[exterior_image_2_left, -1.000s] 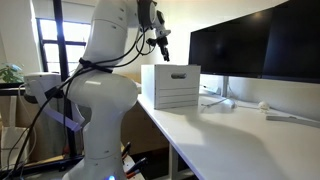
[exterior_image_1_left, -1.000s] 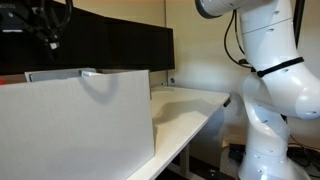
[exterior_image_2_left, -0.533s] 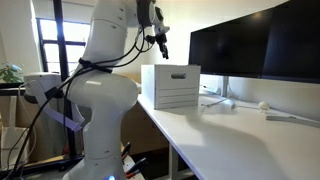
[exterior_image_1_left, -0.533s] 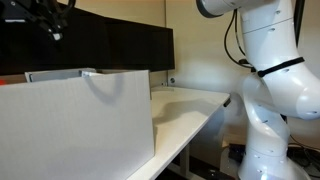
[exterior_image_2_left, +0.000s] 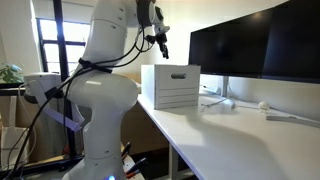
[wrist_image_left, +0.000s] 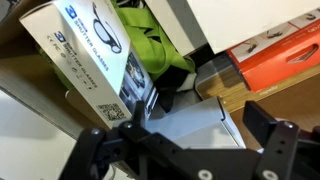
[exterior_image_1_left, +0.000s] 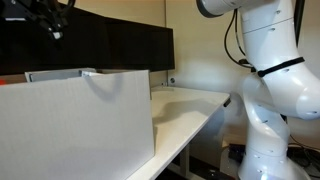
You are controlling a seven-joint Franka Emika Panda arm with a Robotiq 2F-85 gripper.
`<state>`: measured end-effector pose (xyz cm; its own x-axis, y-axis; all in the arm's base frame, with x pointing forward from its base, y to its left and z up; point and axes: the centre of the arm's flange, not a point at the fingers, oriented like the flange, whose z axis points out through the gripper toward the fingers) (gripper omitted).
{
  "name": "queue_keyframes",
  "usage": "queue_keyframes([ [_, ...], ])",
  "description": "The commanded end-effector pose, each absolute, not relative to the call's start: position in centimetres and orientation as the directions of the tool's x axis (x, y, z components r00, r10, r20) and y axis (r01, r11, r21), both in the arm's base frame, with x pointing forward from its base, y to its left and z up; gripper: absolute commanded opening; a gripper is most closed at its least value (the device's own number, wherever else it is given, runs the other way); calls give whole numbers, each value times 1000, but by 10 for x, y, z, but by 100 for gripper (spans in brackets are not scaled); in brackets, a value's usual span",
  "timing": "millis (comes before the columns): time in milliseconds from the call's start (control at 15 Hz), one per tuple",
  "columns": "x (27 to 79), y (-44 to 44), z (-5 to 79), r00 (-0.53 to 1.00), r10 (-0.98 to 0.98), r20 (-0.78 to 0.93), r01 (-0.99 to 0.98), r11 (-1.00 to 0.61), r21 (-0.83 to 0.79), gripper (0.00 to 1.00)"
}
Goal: Remove the small box from the big box
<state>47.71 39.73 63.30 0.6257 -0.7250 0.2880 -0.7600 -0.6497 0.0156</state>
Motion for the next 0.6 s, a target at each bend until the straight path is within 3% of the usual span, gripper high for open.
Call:
queue_keyframes([
  [0,476,378,638,622,-735,271,-768,-639,29,100],
  [533,458,350,640,624,-760,178,-779,-624,68,100],
])
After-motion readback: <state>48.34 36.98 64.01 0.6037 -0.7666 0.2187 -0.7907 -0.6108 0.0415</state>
